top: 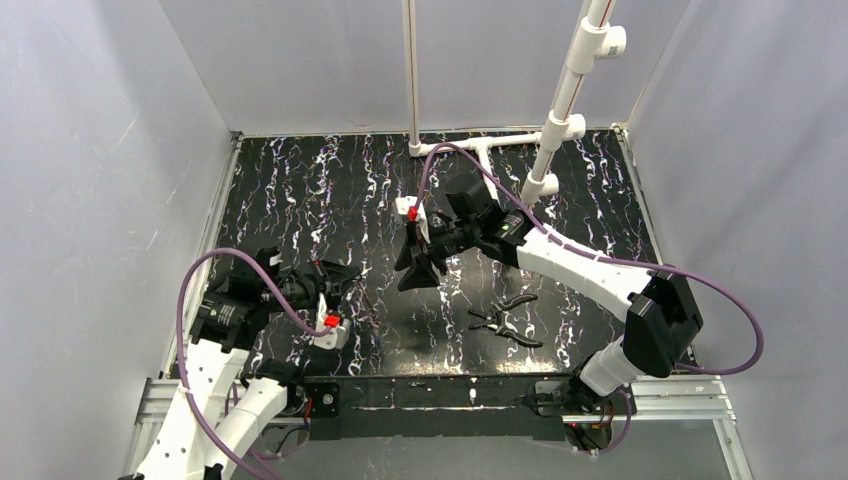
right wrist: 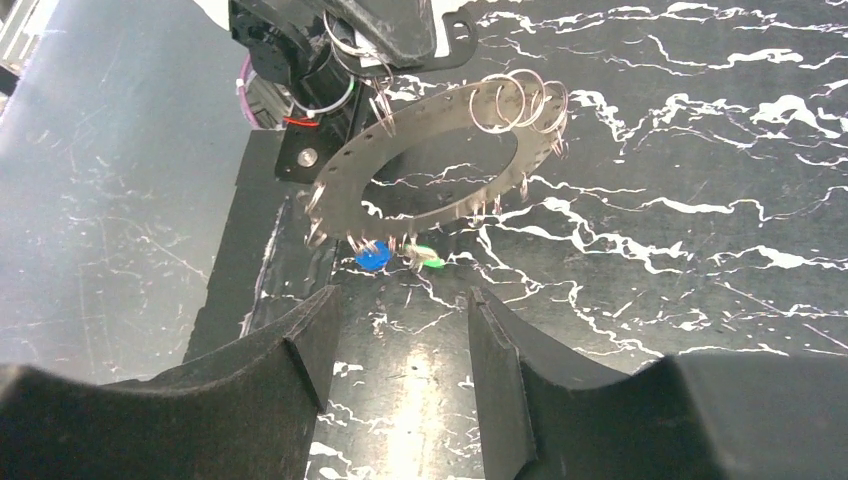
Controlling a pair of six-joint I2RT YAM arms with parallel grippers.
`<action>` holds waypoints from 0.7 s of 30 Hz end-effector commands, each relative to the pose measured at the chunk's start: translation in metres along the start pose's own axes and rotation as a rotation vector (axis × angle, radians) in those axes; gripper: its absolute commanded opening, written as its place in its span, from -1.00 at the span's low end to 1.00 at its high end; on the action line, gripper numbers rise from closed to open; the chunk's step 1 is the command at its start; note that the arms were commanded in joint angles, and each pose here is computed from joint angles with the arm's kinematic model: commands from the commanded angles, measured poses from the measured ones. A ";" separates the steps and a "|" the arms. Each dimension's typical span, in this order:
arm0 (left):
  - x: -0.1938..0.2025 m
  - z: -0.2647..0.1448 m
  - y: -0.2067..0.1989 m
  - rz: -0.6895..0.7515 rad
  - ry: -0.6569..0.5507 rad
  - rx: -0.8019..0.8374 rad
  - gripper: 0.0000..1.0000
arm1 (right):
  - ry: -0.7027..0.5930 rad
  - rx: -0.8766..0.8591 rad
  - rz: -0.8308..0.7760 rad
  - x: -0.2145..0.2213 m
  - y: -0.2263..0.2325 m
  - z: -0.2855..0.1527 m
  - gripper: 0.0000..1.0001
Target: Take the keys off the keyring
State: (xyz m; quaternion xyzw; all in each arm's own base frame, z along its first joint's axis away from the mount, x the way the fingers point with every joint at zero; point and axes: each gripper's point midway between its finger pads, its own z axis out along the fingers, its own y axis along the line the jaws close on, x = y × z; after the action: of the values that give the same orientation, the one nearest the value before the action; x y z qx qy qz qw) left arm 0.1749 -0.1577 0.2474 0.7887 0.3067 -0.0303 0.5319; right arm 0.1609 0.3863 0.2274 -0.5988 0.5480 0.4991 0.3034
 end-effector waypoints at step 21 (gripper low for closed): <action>-0.006 -0.017 0.009 -0.358 0.058 0.020 -1.00 | -0.080 0.116 0.039 -0.062 -0.017 -0.039 0.15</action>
State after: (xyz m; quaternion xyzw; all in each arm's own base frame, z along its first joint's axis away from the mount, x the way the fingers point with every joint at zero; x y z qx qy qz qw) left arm 0.1721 -0.1519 0.2581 0.7595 0.3944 -0.0774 0.5115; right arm 0.1848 0.3823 0.2705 -0.5602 0.5700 0.5055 0.3252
